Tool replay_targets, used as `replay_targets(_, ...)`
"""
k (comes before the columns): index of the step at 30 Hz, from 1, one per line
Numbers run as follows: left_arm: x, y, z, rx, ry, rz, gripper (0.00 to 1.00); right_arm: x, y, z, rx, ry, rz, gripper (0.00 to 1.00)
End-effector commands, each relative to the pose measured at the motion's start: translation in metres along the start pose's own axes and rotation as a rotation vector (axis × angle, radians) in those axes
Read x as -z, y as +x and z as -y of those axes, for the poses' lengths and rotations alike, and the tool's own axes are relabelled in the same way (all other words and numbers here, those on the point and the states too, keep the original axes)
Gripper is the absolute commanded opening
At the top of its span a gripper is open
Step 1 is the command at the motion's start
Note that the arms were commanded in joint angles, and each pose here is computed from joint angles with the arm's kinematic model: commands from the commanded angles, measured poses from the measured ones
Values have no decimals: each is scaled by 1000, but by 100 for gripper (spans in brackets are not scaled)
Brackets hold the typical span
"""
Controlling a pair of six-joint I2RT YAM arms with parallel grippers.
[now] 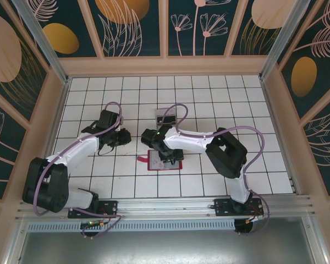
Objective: Take the credit cards out of the card holder
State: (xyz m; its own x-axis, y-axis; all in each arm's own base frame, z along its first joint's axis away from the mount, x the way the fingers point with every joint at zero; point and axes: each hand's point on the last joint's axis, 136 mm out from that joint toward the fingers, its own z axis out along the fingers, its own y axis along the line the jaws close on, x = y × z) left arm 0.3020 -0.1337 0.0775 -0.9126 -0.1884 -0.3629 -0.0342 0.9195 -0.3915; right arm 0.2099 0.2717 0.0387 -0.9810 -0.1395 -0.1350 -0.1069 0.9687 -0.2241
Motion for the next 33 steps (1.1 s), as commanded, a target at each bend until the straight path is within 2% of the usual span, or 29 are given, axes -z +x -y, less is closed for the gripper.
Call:
replay_targets(1, -2, 0, 10, 10, 45, -17, 24, 11, -4, 23, -53, 38, 38, 44)
replay_targets(9, -10, 16, 31, -4, 68, -52, 24, 10, -5, 33, -81, 13, 37, 44)
replay_targets(23, -16, 55, 76, -7, 134, -112, 22, 30, -18, -18, -184, -594, 8, 36)
replay_targets(28, -21, 71, 81, 1, 134, -141, 21, 32, -19, -30, -178, -687, -14, 31)
replay_targets(33, -24, 83, 85, -10, 119, -165, 20, 28, -18, -36, -165, -711, -31, 23)
